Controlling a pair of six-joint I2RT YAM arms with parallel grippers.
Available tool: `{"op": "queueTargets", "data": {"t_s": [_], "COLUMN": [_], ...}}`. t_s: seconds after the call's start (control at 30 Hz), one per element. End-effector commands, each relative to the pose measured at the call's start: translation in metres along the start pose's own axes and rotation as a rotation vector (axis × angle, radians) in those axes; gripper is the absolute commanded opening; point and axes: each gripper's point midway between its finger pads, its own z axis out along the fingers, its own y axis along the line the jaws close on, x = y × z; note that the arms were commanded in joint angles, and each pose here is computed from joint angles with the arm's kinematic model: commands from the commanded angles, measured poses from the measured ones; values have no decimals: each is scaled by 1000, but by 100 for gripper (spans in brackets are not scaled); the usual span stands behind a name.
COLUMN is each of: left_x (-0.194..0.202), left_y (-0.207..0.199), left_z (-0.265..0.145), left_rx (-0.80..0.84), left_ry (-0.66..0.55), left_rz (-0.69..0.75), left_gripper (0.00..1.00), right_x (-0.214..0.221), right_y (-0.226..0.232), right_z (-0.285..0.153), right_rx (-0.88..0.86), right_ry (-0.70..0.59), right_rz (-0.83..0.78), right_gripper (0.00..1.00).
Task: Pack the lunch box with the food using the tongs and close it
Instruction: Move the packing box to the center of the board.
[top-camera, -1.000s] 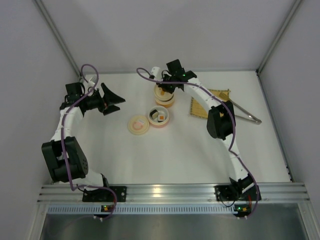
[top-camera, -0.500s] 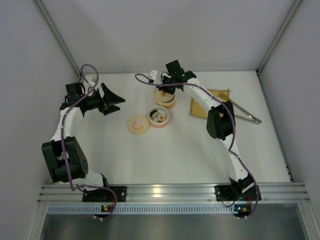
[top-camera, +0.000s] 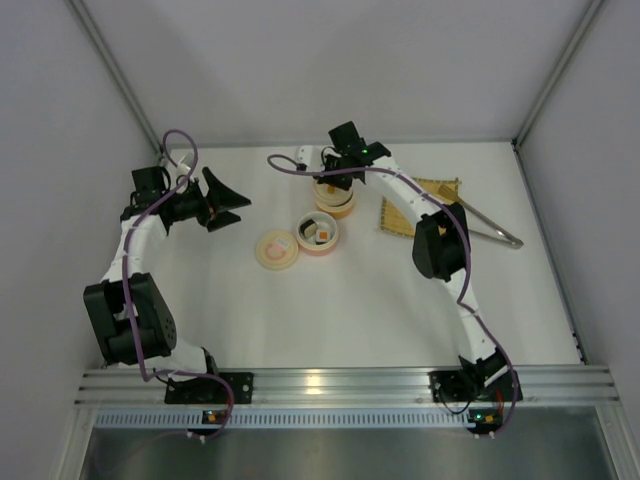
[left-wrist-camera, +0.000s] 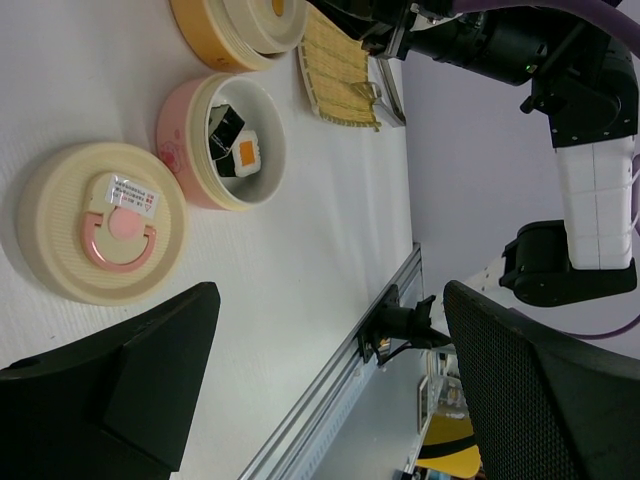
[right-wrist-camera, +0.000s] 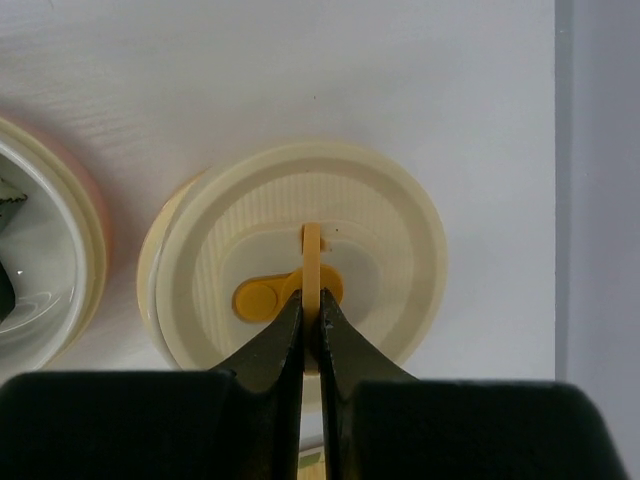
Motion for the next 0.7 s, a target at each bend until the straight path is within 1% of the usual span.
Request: {"op": "queueTargets", "data": {"t_s": [0.0, 0.2, 0.53, 0.67], "left_x": [-2, -2, 0, -1], "left_y": [-9, -9, -7, -8], "left_z": [-4, -4, -4, -5], "left_rx": [31, 34, 34, 36], "left_ry": [-18, -18, -18, -20], "left_rz": [58, 58, 57, 61], "left_gripper": [98, 98, 98, 98], "right_x": [45, 38, 28, 26], "right_y": [38, 32, 50, 45], "right_z": [-10, -15, -17, -15], "right_rx": [-118, -100, -179, -158], "right_ry": [202, 182, 135, 125], "right_rz": [19, 14, 32, 36], "right_gripper": [0, 0, 0, 0]}}
